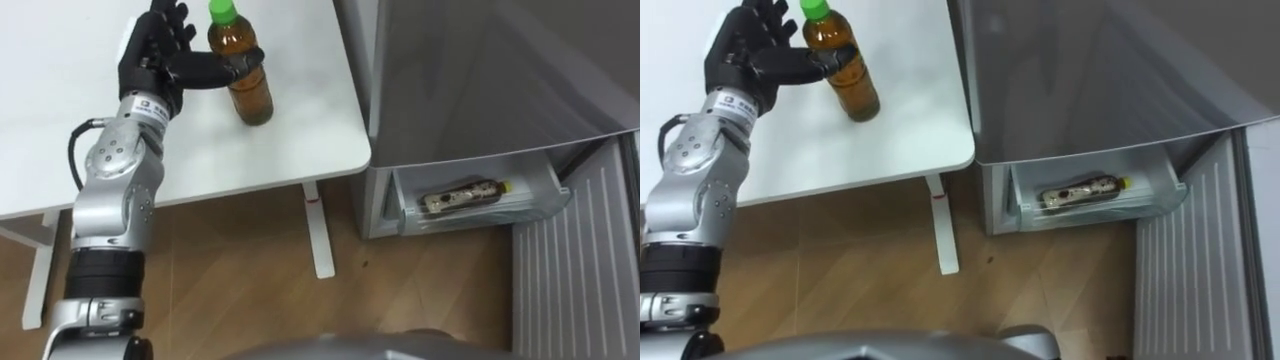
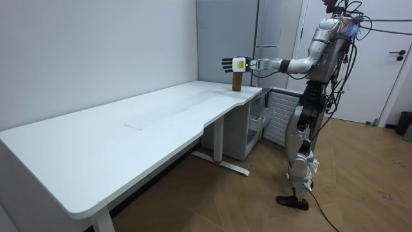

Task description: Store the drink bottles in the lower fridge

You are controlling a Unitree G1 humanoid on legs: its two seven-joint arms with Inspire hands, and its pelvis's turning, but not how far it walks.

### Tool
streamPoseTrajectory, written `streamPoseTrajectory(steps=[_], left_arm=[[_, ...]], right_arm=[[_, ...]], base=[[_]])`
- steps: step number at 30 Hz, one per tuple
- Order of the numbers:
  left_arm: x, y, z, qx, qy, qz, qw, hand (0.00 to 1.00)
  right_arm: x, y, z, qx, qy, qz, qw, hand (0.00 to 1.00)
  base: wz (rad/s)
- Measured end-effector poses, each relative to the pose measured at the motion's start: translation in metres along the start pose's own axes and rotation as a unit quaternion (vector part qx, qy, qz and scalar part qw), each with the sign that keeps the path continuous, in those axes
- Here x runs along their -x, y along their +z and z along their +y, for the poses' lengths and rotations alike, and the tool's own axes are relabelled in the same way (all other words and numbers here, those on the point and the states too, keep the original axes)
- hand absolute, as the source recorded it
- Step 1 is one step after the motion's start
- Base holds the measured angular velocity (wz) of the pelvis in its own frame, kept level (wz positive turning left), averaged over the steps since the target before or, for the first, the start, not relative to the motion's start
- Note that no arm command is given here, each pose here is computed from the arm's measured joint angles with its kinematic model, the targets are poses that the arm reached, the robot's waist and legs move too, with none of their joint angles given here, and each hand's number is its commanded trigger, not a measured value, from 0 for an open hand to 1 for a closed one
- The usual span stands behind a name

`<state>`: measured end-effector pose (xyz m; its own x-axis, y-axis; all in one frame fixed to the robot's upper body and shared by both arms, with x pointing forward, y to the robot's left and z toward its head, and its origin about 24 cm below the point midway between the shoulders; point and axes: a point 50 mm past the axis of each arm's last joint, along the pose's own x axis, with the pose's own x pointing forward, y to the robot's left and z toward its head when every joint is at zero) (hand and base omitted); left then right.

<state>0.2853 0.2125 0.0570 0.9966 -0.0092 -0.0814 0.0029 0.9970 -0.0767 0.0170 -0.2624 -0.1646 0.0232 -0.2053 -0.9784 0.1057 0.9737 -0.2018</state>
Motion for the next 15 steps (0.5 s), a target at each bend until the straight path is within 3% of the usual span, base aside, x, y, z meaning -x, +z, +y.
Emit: streamPoseTrajectory(steps=[15], left_arm=[[-0.0062, 0.0099, -0.0009, -0.009, -0.019, -0.010, 1.000, 0.00]], right_arm=[[0.0001, 0.0000, 0.0005, 0.000, 0.013, 0.002, 1.000, 0.00]], base=[[-0.01]])
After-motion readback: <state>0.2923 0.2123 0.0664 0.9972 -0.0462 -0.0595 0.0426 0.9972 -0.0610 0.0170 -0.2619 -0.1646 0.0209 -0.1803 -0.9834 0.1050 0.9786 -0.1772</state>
